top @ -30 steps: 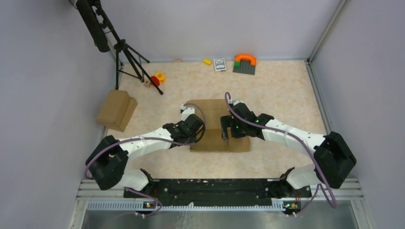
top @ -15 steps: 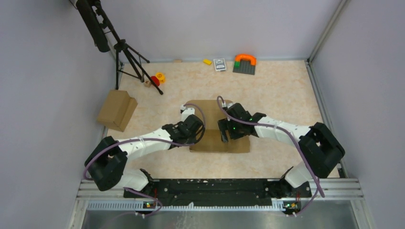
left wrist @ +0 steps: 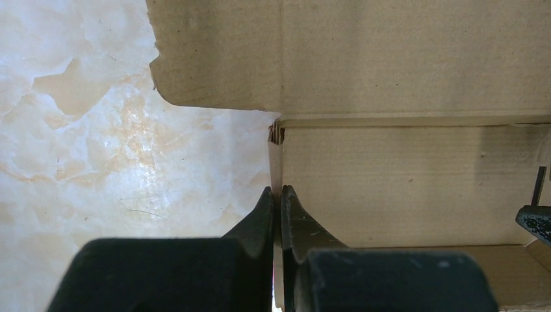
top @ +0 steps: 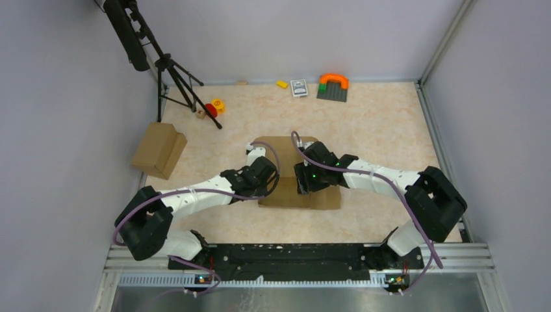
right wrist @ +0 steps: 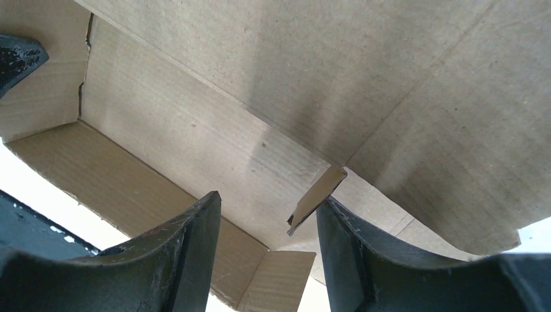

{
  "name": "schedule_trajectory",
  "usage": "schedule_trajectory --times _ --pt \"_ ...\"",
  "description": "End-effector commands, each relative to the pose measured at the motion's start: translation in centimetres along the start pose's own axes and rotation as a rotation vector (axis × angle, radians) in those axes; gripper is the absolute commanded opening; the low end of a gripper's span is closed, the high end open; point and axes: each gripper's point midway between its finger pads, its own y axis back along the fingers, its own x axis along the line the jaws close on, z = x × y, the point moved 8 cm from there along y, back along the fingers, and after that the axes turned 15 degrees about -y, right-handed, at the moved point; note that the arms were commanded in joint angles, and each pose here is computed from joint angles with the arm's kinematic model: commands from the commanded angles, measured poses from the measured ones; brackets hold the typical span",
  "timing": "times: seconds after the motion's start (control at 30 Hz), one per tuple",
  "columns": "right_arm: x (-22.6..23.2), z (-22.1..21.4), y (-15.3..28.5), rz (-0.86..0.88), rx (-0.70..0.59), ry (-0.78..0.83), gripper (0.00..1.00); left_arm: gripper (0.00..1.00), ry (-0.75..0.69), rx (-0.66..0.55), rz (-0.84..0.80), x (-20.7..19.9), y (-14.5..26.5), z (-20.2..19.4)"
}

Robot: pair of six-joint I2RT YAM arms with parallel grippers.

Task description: Fold the paper box

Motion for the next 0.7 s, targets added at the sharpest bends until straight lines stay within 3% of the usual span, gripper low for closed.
schedule_trajectory --times 0.0,0.13,0.3,0.43,0.53,0.67 --pt "1.3 1.3 0.1 0.012 -0.057 -0.044 0.55 0.0 0.02 -0.05 -0.027 -0.2 0.5 0.7" --pt "1.0 1.2 -0.1 -0.011 -0.058 -0.079 0.5 0.0 0.022 -0.051 -0.029 -0.2 0.6 0.7" --pt "1.4 1.7 -0.9 -0.008 -0.064 -0.119 0.31 0.0 0.022 -0.051 -0.031 -0.2 0.6 0.6" --pt "1.9 2.1 -1.3 0.018 -0.07 -0.127 0.3 0.0 0.016 -0.053 -0.036 -0.3 0.7 0.7" --pt "2.0 2.2 -1.8 0.022 -0.071 -0.128 0.36 0.0 0.01 -0.05 -0.037 -0.3 0.7 0.6" --pt "2.0 2.5 -1.9 0.011 -0.083 -0.126 0.37 0.0 0.012 -0.052 -0.04 -0.3 0.6 0.6"
